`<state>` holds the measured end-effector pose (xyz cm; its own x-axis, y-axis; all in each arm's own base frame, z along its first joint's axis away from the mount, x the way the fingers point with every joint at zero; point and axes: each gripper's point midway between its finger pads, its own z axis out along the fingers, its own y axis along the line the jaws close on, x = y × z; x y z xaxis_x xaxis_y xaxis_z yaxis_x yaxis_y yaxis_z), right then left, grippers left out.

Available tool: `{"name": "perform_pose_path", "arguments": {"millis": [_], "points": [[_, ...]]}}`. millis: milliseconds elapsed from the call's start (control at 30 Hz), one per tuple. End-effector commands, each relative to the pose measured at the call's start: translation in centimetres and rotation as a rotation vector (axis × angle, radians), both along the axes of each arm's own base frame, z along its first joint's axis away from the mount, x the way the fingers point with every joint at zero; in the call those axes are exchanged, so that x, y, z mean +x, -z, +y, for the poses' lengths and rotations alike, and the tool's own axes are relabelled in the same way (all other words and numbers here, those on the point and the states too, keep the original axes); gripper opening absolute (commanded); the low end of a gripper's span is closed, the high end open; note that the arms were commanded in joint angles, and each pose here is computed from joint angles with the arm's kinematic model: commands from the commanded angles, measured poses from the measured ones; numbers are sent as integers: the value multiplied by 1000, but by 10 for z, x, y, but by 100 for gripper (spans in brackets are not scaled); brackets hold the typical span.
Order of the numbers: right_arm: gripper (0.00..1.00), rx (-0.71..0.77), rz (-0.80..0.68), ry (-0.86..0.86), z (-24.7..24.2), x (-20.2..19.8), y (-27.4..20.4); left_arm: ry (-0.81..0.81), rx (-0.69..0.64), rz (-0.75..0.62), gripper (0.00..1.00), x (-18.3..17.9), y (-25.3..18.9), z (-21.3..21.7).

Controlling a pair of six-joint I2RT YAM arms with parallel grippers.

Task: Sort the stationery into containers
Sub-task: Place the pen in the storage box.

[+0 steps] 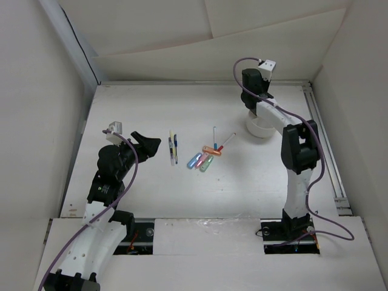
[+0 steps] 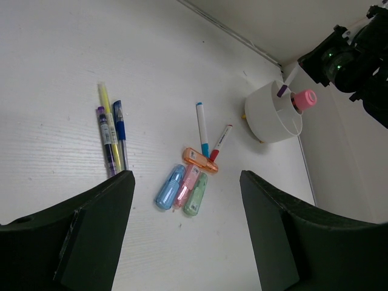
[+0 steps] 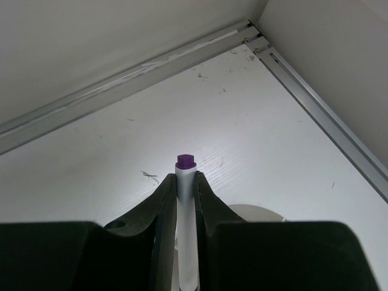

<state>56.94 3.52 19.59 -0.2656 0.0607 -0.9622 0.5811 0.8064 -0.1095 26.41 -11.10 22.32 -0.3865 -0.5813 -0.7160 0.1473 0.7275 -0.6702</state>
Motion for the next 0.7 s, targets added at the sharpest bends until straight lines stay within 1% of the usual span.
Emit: {"name": "perform_pose_path", "arguments": {"millis": [0, 200, 267, 300, 367, 400, 433, 533, 567, 667], "points": [[0, -15, -43, 27, 2, -3, -12, -6, -8, -41, 67, 3, -8, 1], [0, -24, -37, 35, 5, -6, -9, -6, -9, -50, 67, 2, -10, 1], [5, -28, -38, 34, 8, -10, -11, -6, -9, -50, 67, 2, -10, 1], [5, -28, -38, 34, 8, -10, -11, -6, -9, -50, 67, 2, -10, 1], [9, -25, -47, 34, 7, -10, -16, -6, -9, -50, 67, 2, -10, 1], [12, -24, -47, 34, 7, -10, -16, -6, -9, -50, 67, 2, -10, 1], [12, -28, -38, 34, 7, -12, -12, -6, -9, -50, 67, 2, -10, 1], [23, -28, -38, 34, 6, -14, -13, -6, -9, -50, 67, 2, -10, 1], [23, -28, -38, 34, 6, -14, -13, -6, -9, -50, 67, 2, -10, 1], [34, -17, -56, 17, 12, -15, -23, -6, -9, -50, 67, 2, -10, 1]]}}
